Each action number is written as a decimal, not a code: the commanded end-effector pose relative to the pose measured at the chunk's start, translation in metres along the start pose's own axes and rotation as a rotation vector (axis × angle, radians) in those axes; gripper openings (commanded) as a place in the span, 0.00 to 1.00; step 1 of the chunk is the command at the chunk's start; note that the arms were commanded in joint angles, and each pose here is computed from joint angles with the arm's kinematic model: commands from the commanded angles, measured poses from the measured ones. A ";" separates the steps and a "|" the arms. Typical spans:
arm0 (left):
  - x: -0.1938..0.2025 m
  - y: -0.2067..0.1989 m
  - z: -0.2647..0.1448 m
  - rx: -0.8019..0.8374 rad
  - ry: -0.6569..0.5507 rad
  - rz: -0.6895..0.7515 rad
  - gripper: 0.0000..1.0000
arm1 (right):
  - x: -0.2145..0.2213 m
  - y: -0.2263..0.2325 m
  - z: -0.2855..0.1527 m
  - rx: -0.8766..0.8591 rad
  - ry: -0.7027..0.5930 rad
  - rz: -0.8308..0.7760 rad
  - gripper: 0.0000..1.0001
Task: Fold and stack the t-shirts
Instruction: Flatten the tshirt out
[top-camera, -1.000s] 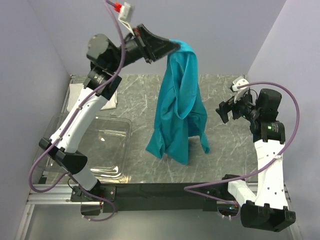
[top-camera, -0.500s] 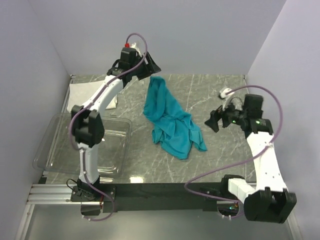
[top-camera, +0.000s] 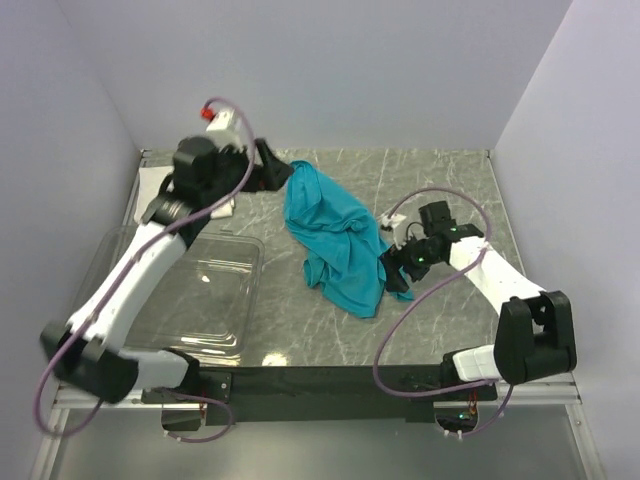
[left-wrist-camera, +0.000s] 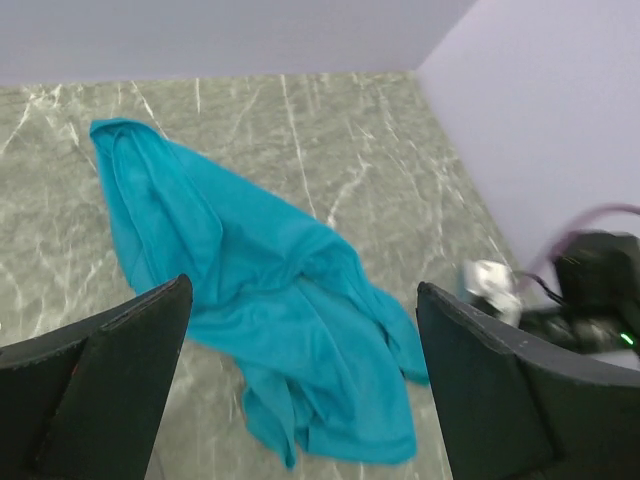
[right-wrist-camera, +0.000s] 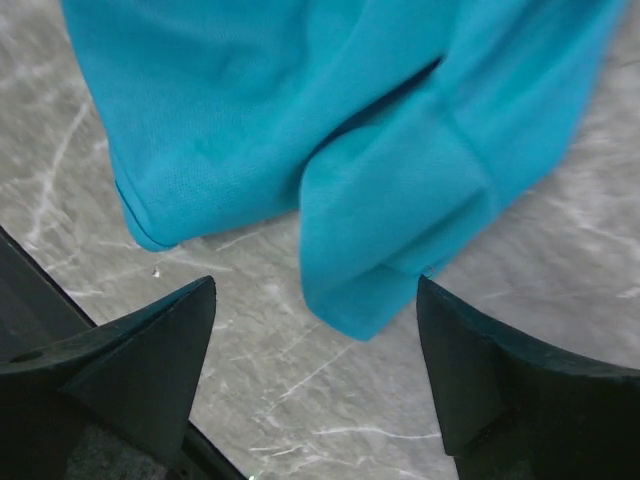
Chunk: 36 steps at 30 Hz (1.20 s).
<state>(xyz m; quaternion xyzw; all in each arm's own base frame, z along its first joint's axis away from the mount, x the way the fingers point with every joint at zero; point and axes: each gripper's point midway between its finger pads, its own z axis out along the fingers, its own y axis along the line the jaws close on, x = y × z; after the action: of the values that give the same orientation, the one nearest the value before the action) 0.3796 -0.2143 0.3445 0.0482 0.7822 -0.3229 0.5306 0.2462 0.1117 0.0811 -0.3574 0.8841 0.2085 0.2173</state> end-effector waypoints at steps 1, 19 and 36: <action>0.040 0.008 -0.020 0.021 0.037 -0.021 0.99 | 0.002 -0.012 0.011 0.098 0.050 0.005 0.84; 0.144 -0.016 -0.023 0.209 0.297 -0.124 0.96 | -0.048 -0.203 -0.131 0.821 -0.269 0.467 0.12; 0.298 -0.103 0.041 0.310 0.681 0.191 0.90 | -0.019 -0.086 -0.083 0.163 -0.163 0.034 0.85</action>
<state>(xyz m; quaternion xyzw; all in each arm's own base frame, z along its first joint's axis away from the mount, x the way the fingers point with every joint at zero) 0.2476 -0.3802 0.1463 0.2546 0.8479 -0.3907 0.2523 0.3365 -0.0073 0.1449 -0.2285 0.9108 0.0933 0.3308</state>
